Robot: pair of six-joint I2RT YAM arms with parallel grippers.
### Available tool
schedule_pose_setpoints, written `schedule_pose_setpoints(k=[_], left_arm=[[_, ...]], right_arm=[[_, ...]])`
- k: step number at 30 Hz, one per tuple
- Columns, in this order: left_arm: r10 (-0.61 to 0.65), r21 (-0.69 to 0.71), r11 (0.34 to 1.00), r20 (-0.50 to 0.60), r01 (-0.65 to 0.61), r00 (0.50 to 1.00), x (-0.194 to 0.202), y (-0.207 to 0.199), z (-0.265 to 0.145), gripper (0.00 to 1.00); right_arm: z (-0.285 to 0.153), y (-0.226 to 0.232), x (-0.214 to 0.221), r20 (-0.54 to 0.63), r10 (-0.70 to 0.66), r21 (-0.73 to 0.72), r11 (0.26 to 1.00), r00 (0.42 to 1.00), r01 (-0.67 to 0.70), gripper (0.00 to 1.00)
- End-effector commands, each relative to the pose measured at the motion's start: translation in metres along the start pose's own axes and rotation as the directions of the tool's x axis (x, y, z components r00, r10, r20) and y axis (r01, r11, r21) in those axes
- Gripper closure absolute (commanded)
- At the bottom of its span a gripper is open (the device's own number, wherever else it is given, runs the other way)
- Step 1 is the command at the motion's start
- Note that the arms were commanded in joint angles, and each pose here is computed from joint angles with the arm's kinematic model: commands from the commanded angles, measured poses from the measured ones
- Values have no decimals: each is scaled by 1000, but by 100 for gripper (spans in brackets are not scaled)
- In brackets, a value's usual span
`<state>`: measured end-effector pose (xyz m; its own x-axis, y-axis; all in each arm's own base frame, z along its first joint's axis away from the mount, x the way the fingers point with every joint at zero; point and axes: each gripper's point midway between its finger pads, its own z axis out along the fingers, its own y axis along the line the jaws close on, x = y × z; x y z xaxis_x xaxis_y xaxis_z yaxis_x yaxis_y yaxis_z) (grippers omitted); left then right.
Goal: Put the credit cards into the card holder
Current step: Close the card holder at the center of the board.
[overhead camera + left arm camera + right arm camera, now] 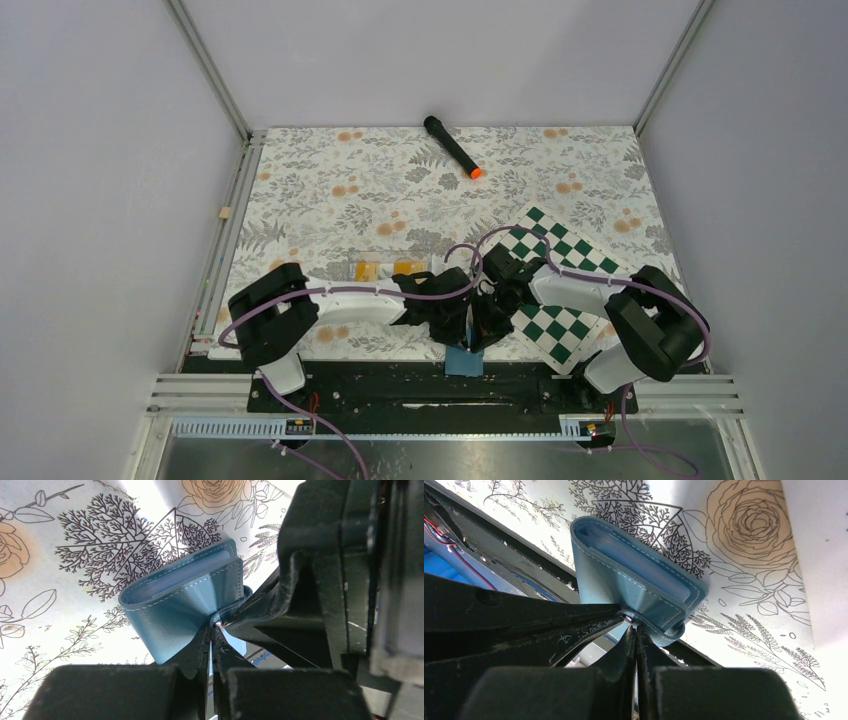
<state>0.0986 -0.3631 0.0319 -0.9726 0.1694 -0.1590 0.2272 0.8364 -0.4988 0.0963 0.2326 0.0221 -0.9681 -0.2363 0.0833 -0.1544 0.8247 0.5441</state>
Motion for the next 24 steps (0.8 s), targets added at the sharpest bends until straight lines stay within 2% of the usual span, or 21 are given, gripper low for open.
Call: schedule_pose_setpoints(k=[1,10,24], left_arm=[[19,-171,985,-32,-24,999,14,42,15,100],[35,-277,959,-76,-55,996,23,62,23,100],[103,-406,903,-109,-139,989,38,91,34,100]], right_arm=[[10,-28,1,-4,26,162,987,1000,-25,100],[14,-43,6,-20,55,285,957,998,-47,100],[25,-54,17,-10,56,335,941,998,-50,100]])
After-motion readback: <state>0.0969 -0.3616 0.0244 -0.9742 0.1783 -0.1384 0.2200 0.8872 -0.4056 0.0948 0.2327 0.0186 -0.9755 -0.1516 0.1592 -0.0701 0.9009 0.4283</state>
